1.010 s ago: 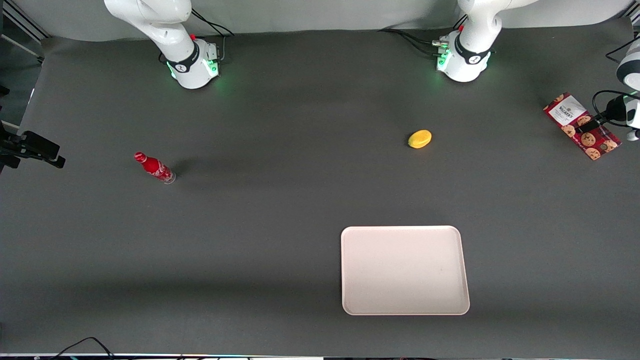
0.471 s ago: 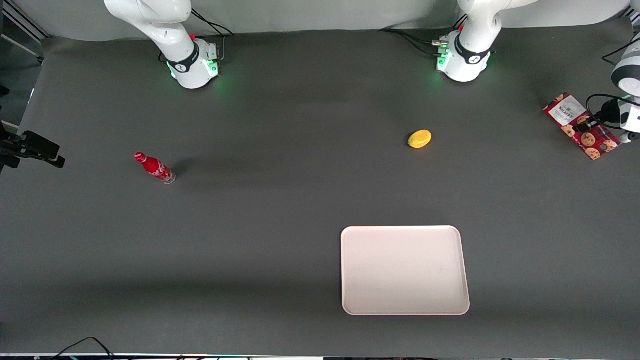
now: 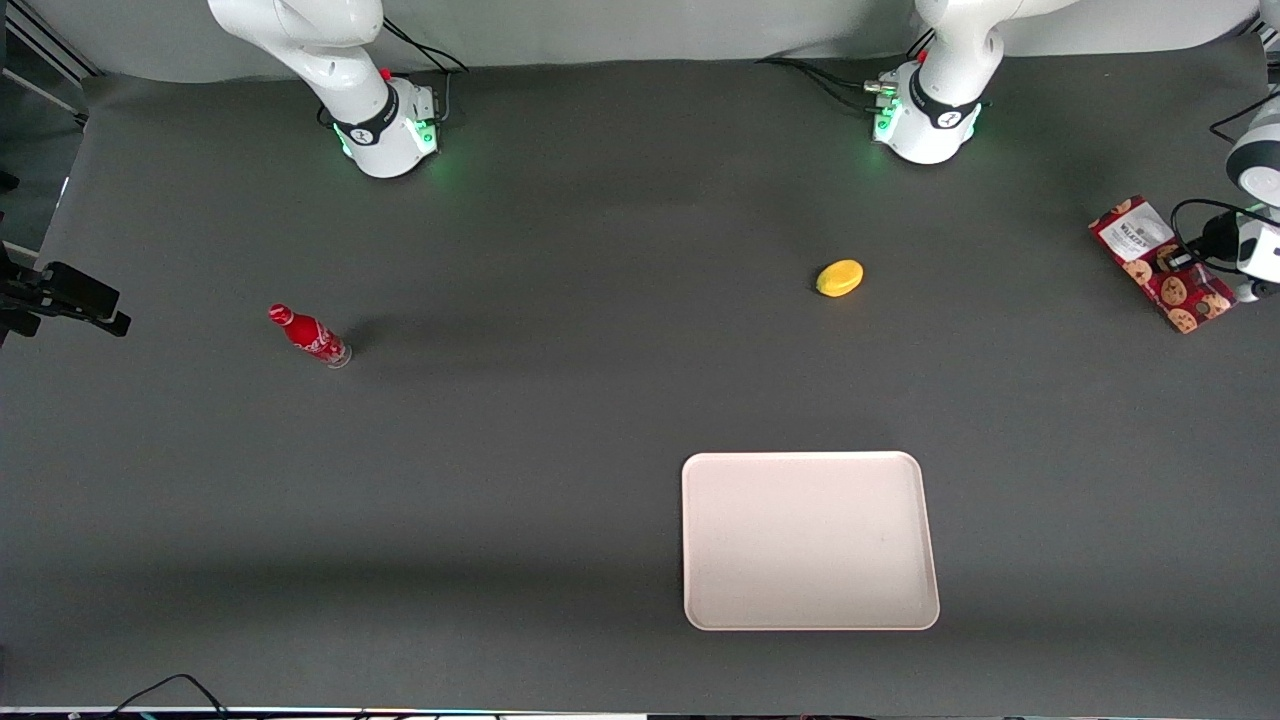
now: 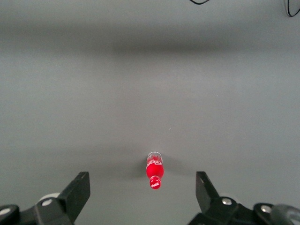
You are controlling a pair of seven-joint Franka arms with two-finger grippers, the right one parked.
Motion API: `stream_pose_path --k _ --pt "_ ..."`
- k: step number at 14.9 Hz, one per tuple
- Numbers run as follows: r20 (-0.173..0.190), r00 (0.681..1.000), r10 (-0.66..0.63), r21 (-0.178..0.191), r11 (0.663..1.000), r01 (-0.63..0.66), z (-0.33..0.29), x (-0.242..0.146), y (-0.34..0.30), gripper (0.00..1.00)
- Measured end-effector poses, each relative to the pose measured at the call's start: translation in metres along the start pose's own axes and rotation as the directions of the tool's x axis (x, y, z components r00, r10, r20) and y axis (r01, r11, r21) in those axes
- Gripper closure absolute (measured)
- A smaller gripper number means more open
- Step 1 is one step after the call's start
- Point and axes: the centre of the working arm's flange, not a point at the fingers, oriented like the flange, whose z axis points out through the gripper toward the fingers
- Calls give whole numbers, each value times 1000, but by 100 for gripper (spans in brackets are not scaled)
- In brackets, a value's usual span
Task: Place red cookie box on tray
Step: 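Lift the cookie box and carry it toward the white tray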
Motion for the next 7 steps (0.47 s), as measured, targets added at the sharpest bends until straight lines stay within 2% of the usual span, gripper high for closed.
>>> stream_pose_path --k 3,7 --pt "8 995 102 -18 995 -102 -63 44 40 92" --pt "1 977 213 1 977 -213 -175 80 128 92"
